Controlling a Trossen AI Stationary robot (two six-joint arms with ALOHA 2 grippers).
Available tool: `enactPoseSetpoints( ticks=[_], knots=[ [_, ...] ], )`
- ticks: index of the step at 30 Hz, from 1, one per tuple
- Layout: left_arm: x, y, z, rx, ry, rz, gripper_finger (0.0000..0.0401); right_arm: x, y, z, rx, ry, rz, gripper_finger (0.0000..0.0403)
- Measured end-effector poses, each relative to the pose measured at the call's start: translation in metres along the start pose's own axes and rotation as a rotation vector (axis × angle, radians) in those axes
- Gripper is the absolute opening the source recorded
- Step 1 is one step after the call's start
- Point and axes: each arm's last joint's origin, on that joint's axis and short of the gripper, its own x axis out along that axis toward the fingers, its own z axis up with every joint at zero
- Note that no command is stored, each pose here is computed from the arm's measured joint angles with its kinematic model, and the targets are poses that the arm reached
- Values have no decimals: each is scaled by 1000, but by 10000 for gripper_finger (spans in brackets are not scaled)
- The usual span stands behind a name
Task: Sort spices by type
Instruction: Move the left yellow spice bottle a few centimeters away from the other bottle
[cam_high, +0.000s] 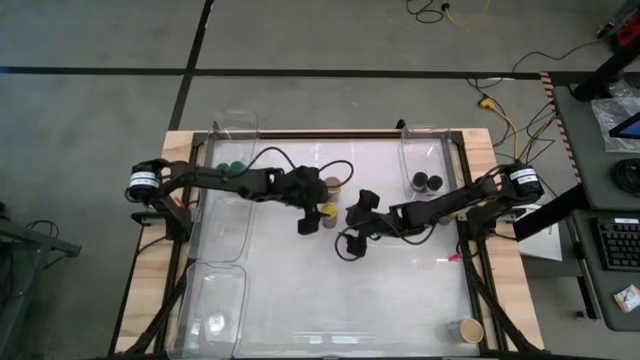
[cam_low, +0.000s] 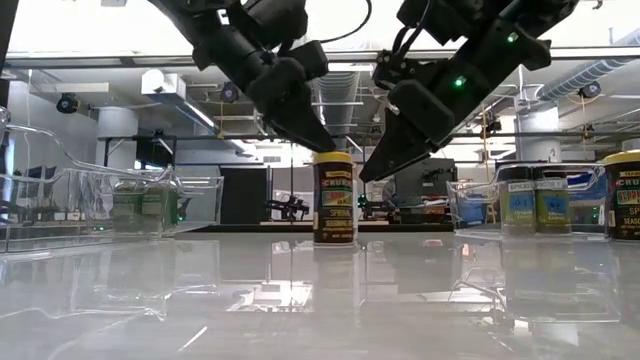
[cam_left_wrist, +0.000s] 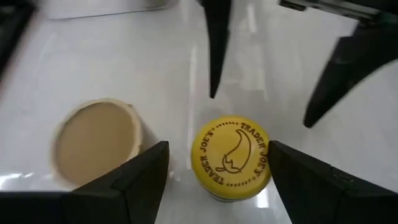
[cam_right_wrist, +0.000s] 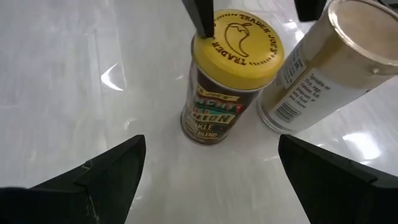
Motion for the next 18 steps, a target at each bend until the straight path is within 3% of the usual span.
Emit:
enactPoseSetpoints(
  ticks=[3, 13, 18],
  knots=[
    [0, -7, 1, -43, 4, 55, 256, 1, -2, 0, -7, 1, -5, 359],
    [0, -24, 5, -197, -20, 42, 256, 2, -5, 1, -26, 3, -12, 359],
    [-3, -26, 7, -272, -20, 245, 256, 2, -5, 1, -38, 4, -10, 359]
  ],
)
